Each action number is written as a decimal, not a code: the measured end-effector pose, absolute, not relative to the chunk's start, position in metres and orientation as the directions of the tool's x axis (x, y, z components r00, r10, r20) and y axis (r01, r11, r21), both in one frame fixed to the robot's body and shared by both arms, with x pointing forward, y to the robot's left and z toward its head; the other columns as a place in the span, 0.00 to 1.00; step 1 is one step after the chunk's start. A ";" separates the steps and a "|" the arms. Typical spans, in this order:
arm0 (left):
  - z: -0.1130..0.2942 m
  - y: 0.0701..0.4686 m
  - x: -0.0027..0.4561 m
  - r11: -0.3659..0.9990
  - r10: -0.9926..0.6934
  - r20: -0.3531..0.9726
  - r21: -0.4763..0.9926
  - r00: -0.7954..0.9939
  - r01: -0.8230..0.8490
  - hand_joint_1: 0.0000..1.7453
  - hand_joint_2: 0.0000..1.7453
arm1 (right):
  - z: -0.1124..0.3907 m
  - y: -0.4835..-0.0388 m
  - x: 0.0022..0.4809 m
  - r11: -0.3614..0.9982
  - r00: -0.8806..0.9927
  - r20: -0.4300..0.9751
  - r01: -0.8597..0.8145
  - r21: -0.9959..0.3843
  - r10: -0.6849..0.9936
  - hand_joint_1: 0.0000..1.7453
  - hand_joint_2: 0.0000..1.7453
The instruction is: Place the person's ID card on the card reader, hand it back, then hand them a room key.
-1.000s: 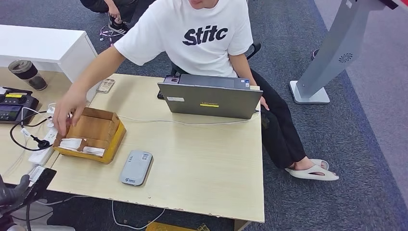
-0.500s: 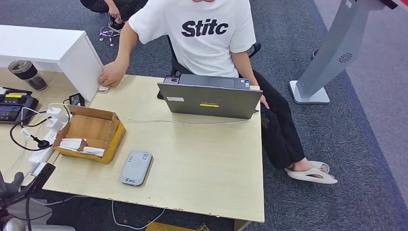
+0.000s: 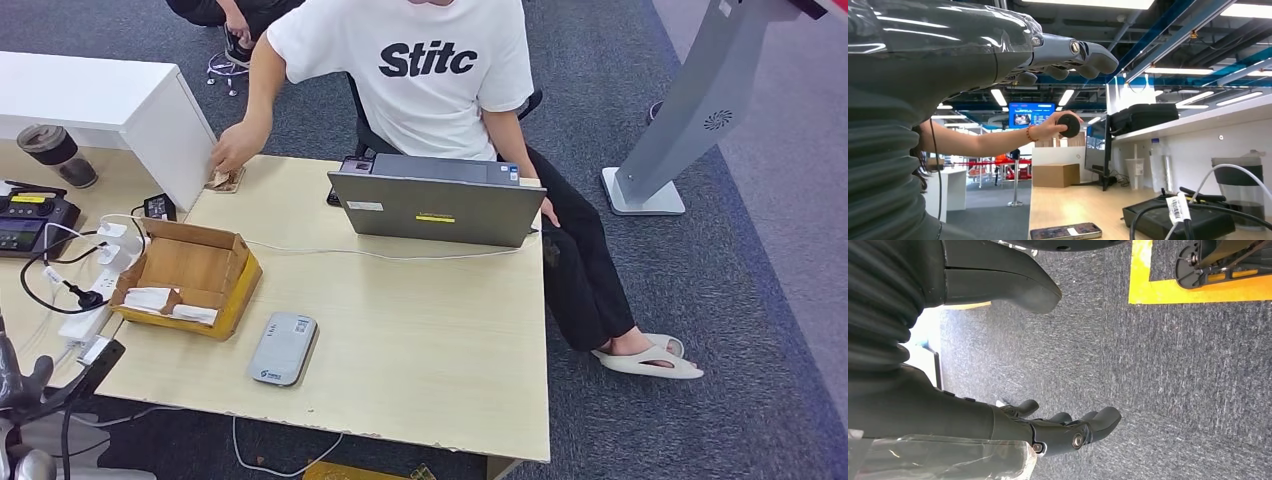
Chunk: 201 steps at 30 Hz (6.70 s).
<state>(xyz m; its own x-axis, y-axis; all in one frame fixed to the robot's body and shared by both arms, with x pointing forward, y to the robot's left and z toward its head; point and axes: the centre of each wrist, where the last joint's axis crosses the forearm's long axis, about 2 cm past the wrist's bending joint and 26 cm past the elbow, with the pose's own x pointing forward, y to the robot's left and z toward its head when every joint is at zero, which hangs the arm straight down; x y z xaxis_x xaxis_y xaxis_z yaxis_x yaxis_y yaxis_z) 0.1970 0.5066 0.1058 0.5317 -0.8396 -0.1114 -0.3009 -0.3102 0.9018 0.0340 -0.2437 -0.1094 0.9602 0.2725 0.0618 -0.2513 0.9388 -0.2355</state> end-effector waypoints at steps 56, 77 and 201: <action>0.106 0.409 0.263 -0.111 -0.992 -0.101 0.984 0.075 -0.140 0.00 1.00 | -0.109 -0.245 0.036 0.952 0.968 0.053 -0.231 -0.200 0.246 0.00 1.00; 0.110 0.410 0.269 -0.097 -0.993 -0.089 0.989 0.074 -0.115 0.00 1.00 | -0.109 -0.246 0.037 0.954 0.970 0.054 -0.222 -0.202 0.237 0.00 1.00; 0.223 0.470 0.298 -0.324 -0.945 -0.238 0.778 0.224 -0.538 1.00 1.00 | -0.109 -0.242 0.038 0.953 0.967 0.067 -0.227 -0.201 0.245 0.00 1.00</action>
